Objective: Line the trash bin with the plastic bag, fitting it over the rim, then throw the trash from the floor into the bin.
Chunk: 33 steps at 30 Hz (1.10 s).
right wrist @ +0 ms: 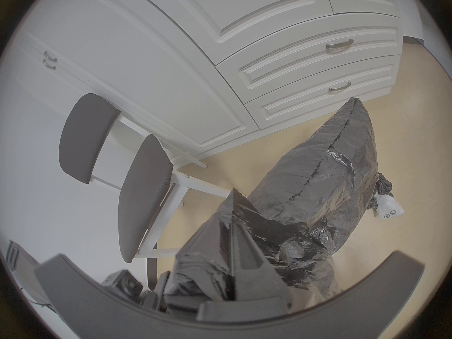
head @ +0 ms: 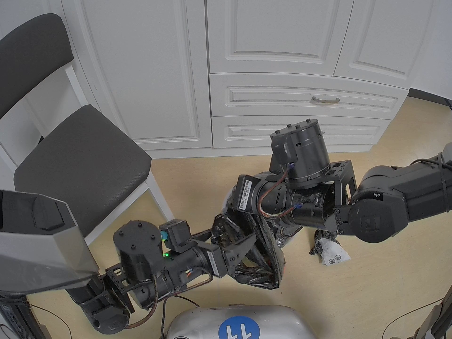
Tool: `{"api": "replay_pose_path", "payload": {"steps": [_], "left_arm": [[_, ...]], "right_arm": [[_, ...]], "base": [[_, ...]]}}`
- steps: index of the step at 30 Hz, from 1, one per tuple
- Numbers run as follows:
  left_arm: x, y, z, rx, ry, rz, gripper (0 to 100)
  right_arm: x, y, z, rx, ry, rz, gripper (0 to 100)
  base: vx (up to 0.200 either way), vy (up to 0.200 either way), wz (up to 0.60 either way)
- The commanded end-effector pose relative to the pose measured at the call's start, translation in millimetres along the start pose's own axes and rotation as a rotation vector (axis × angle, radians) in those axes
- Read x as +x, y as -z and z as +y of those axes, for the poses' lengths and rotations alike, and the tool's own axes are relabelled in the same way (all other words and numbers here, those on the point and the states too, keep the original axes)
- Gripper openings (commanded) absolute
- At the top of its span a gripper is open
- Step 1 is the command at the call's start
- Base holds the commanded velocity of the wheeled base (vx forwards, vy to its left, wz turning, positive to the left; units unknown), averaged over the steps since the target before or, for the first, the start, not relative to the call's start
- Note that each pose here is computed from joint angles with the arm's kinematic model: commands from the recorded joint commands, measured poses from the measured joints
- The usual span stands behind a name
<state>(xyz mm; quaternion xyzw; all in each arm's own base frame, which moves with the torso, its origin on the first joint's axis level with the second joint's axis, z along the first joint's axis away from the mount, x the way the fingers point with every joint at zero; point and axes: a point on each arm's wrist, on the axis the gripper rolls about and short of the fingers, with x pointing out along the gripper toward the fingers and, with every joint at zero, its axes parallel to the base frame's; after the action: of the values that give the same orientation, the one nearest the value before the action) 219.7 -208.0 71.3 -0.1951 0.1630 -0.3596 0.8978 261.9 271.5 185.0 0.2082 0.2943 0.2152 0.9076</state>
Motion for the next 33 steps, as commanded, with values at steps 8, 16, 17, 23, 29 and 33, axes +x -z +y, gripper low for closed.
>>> {"api": "replay_pose_path", "payload": {"steps": [8, 16, 17, 23, 29, 33], "left_arm": [[-6.5, 43.6, -4.3, 0.021, 0.069, 0.182, 100], [-5.2, 44.1, -7.7, 0.024, 0.081, 0.18, 100], [-5.3, 43.9, -8.2, 0.024, 0.082, 0.179, 100], [-7.9, 36.2, -10.2, 0.022, 0.09, 0.152, 100], [-9.6, 33.6, -11.6, 0.021, 0.094, 0.144, 100], [-8.0, 34.9, -11.0, 0.019, 0.092, 0.146, 100]], "right_arm": [[0.2, 0.2, 0.0, 0.0, 0.0, 0.0, 0], [0.7, 6.7, 5.5, -0.005, -0.011, 0.015, 0], [0.6, 7.1, 5.9, -0.002, -0.012, 0.016, 0], [9.8, 12.8, 3.3, -0.006, 0.027, 0.012, 0], [16.9, 20.2, 5.2, -0.016, 0.034, 0.028, 0], [16.0, 26.8, 11.4, -0.017, 0.02, 0.042, 0]], "base": [[0.0, 0.0, 0.0], [0.0, 0.0, 0.0], [0.0, 0.0, 0.0], [0.0, 0.0, 0.0], [0.0, 0.0, 0.0], [0.0, 0.0, 0.0]]}}
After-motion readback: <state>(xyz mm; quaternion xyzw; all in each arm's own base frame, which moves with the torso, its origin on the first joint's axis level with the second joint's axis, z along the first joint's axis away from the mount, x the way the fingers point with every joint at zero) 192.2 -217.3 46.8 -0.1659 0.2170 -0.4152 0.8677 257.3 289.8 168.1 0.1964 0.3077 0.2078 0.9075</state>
